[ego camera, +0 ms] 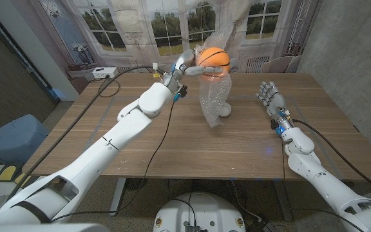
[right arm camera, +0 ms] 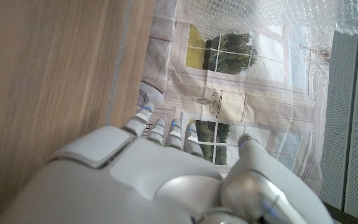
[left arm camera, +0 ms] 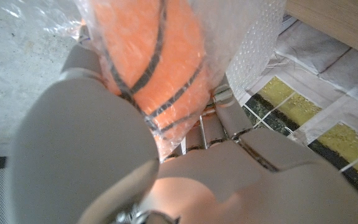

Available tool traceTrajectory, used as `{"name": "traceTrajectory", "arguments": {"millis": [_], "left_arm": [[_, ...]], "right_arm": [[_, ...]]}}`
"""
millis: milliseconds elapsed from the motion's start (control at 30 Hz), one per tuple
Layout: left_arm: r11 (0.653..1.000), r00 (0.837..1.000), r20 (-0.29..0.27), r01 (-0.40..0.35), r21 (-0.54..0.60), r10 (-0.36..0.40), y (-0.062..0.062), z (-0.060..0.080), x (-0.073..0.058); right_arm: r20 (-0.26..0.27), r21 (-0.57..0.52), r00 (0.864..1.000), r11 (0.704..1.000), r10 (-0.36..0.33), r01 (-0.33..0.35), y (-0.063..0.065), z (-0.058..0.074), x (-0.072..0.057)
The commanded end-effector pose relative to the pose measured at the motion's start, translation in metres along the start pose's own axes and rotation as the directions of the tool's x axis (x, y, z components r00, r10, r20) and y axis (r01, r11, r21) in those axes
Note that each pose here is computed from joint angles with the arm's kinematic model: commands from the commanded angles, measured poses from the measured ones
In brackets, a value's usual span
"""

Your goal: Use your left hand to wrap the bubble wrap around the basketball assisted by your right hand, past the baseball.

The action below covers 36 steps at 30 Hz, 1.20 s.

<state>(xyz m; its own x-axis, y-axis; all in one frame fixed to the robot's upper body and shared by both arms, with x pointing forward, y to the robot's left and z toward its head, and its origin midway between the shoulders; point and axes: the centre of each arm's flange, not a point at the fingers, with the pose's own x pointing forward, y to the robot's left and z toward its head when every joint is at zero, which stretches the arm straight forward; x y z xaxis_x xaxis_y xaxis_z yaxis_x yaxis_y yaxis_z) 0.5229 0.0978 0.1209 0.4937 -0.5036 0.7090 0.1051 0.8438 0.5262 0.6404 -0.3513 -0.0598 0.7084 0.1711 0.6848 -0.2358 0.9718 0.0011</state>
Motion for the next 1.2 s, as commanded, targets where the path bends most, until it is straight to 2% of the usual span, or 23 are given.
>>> {"name": "traceTrajectory", "arguments": {"millis": [33, 233, 433, 567, 700, 833, 933, 1067, 1200], "left_arm": [[0.976, 0.991, 0.12, 0.078, -0.204, -0.054, -0.002, 0.017, 0.005], [0.937, 0.981, 0.177, 0.138, -0.321, -0.083, -0.005, 0.022, 0.007], [0.915, 0.971, 0.22, 0.168, -0.368, -0.09, -0.005, 0.028, 0.008], [0.924, 0.974, 0.21, 0.159, -0.347, -0.089, -0.005, 0.027, 0.006], [0.922, 0.981, 0.175, 0.145, -0.359, -0.086, -0.004, 0.015, 0.007], [0.918, 0.987, 0.14, 0.131, -0.374, -0.084, -0.005, 0.001, 0.011], [0.915, 0.99, 0.115, 0.124, -0.384, -0.086, -0.006, -0.01, 0.014], [0.911, 0.992, 0.088, 0.117, -0.396, -0.09, -0.007, -0.022, 0.017], [0.908, 0.994, 0.057, 0.107, -0.406, -0.091, -0.009, -0.035, 0.019]], "right_arm": [[-0.059, -0.008, 0.997, 0.999, 0.041, -0.042, 0.006, -0.006, 0.009], [-0.112, -0.002, 0.99, 0.997, 0.081, -0.082, 0.009, -0.009, 0.017], [-0.132, -0.001, 0.987, 0.995, 0.094, -0.095, 0.01, -0.013, 0.023], [-0.134, 0.039, 0.985, 0.993, 0.112, -0.108, 0.01, -0.014, 0.026], [-0.154, 0.108, 0.967, 0.976, 0.203, -0.187, 0.012, -0.014, 0.031], [-0.159, 0.187, 0.932, 0.937, 0.326, -0.296, 0.018, -0.01, 0.037], [-0.134, 0.272, 0.901, 0.889, 0.414, -0.368, 0.024, -0.008, 0.043], [-0.079, 0.37, 0.86, 0.816, 0.504, -0.445, 0.029, -0.007, 0.048], [-0.007, 0.495, 0.809, 0.705, 0.588, -0.508, 0.033, -0.009, 0.054]]}}
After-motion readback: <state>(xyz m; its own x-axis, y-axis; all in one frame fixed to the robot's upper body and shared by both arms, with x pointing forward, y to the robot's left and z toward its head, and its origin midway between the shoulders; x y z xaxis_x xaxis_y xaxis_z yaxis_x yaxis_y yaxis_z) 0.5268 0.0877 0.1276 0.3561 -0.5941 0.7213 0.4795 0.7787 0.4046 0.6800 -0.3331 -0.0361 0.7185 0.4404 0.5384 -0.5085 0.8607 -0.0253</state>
